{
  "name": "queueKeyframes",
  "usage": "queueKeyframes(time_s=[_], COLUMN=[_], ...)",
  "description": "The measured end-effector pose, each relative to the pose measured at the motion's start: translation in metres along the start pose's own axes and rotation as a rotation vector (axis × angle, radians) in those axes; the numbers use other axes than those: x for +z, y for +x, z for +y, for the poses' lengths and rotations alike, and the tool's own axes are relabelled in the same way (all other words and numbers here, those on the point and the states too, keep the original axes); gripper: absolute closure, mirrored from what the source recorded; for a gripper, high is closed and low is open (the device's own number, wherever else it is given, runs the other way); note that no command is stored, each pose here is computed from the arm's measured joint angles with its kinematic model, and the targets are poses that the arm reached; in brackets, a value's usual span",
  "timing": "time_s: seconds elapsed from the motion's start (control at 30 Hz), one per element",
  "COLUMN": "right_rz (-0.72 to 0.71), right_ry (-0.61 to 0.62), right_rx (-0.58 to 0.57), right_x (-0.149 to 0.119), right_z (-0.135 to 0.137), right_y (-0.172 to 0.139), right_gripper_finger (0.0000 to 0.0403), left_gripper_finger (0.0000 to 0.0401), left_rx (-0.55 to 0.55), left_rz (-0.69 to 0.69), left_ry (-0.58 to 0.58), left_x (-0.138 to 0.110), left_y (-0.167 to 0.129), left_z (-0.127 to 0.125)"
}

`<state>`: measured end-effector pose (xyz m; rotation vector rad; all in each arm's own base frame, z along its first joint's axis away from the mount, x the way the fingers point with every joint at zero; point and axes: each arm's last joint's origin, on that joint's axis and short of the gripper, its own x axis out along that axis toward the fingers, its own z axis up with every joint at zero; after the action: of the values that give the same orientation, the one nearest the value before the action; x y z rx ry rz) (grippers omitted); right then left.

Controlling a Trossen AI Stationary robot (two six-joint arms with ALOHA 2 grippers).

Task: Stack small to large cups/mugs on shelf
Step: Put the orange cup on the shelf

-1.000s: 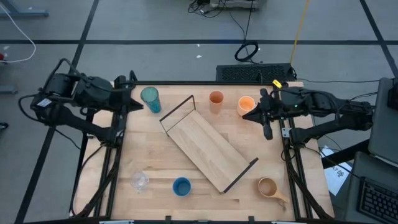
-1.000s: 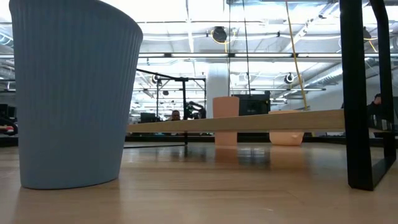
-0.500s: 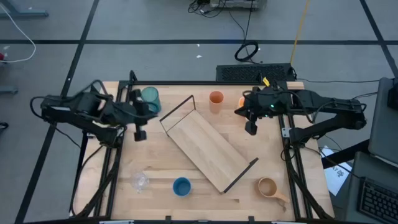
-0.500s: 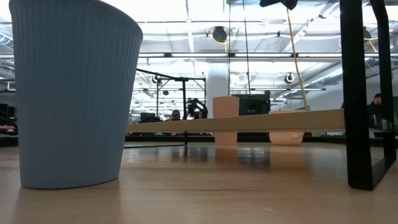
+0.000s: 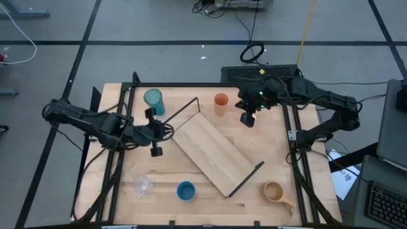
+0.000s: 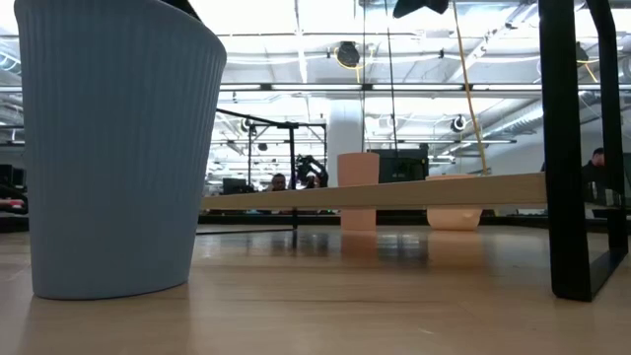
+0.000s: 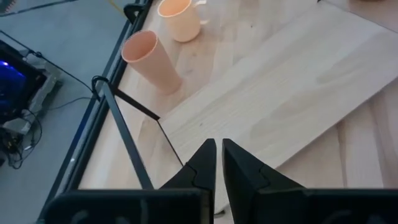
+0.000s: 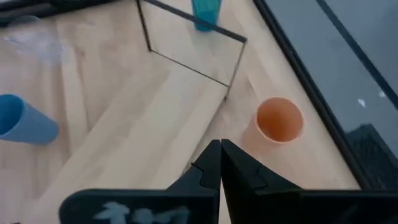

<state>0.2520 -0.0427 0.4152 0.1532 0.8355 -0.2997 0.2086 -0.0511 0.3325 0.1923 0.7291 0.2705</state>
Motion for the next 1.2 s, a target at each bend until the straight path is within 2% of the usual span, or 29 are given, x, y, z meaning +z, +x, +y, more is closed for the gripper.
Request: queueKeyframes(time_s=[0.2,0.47,0.73,0.97,1.07,1.2], right_rz=[0.122,0.176,0.285,0.319,0.354,0.372], right_ry=[0.012,-0.015,-0.023,-0.102,-0.078,-0.111], right_rx=[-0.042,-0.03,-0.076,-0.1,-0.103,-0.073], right_x=[0.016,0.036,0.041,0.043,0.041,0.043], right_z=[-0.014,-0.039,-0.072,-0.098,-0.102,-0.084], right_y=[0.012,0.034,0.059,0.08,0.09,0.103], right_gripper_finger=[0.0403,0.0403,0.0403,0.0403,0.0403,0.0403], left_gripper_finger=[0.0371,0.0371,0.0371,0.0371,0.0371,0.0371], left_rx=[0.053,0.084,0.086,0.063,0.056,0.055], left_rz=[0.007,0.015,-0.024,-0.058,-0.08,-0.085], left_ry=[-0.026,-0.054,-0.077,-0.059,-0.05,-0.051], left_x=[-0.016,-0.034,-0.038,-0.035,-0.033,-0.032], left_y=[0.015,0.031,0.038,0.037,0.037,0.037], left_z=[-0.01,-0.016,-0.02,-0.023,-0.023,-0.024])
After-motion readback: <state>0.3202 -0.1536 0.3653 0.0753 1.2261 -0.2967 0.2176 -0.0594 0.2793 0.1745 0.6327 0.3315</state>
